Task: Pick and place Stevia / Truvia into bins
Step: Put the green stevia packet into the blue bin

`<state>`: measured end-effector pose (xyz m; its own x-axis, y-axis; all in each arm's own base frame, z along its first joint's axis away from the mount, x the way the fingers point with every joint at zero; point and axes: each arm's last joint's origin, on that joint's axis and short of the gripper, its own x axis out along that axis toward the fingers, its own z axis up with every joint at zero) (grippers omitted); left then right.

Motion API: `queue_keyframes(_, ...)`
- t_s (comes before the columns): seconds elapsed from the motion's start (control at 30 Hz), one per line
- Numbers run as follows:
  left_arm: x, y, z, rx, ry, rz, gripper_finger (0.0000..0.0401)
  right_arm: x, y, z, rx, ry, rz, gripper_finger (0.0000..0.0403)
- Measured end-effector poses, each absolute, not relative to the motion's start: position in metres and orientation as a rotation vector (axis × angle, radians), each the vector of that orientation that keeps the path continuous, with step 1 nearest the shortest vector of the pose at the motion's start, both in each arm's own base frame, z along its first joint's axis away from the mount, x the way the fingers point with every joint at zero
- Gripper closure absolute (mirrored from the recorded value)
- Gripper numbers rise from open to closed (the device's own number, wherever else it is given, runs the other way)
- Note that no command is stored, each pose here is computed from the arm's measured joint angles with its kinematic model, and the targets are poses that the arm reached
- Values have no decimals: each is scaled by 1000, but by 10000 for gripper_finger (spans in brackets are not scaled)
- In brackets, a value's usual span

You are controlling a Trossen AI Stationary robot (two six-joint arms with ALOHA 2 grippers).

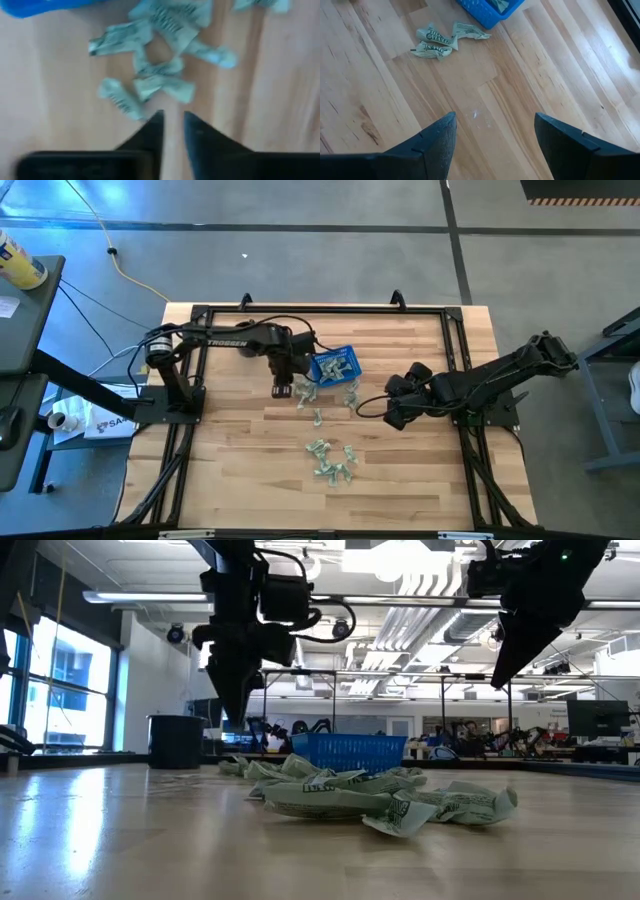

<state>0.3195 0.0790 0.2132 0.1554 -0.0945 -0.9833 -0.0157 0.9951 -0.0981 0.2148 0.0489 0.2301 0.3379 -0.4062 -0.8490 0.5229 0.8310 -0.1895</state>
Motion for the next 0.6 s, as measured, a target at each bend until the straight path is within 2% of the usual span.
queue_keyframes(0.13, 326, 70, 212, -157, 1379, -15, 190, 215, 49, 230, 119, 1061, -613, 146)
queue_keyframes(0.27, 333, 63, 198, -240, 1426, 33, 140, 215, 49, 230, 117, 1059, -615, 146)
queue_keyframes(0.4, 337, 59, 179, -340, 1494, 106, 140, 215, 49, 230, 117, 1058, -614, 146)
queue_keyframes(0.6, 336, 62, 177, -403, 1503, 294, 181, 215, 49, 230, 120, 1059, -613, 146)
